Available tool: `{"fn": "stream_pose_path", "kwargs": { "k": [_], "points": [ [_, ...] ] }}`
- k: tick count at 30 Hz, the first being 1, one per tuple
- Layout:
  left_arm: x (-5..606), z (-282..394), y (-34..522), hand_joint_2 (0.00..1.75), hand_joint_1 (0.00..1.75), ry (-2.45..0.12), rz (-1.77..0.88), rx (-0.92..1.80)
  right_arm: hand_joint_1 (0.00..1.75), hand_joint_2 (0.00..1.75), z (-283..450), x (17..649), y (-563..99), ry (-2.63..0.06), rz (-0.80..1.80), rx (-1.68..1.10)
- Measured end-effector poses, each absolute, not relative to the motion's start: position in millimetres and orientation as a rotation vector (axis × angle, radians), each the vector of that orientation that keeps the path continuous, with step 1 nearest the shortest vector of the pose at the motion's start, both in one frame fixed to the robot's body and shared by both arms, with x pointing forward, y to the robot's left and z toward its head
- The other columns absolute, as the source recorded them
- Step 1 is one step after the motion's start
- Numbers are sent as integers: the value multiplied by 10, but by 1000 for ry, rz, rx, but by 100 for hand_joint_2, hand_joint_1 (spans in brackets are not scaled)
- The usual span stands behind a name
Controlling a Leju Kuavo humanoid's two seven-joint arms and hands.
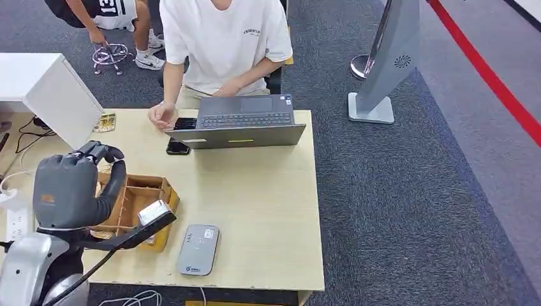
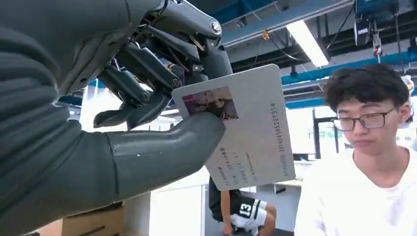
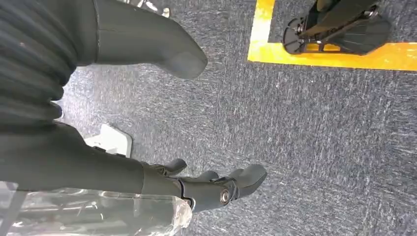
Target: Pass the card to the sensor for recognition and then transmit it.
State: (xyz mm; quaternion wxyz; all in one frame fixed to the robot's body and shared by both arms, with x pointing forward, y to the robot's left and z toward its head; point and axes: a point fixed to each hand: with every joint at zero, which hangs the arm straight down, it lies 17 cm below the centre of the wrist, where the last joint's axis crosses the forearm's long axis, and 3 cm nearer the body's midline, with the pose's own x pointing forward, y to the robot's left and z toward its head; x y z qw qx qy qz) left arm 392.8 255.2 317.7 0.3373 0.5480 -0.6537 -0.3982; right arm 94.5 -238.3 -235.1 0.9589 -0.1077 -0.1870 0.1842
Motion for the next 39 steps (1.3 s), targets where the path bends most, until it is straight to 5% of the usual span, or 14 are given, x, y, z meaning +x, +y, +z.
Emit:
{"fn": "stream_pose_path", "kwargs": {
  "k": [23,24,39],
  "points": [
    [4604,3570,3636,175,175,-1332,-908,1639,0,175,-2435,787,-2549,-314,308,-233],
    [4611,3576,3624,175,0,-1336,-904,1635,0,175,-2438,781,-2561,-312,305,-237],
    [4645,3672,3431,175,0,-1428,-893,1588,0,175,-2470,739,-2591,-302,284,-243]
  ]
}}
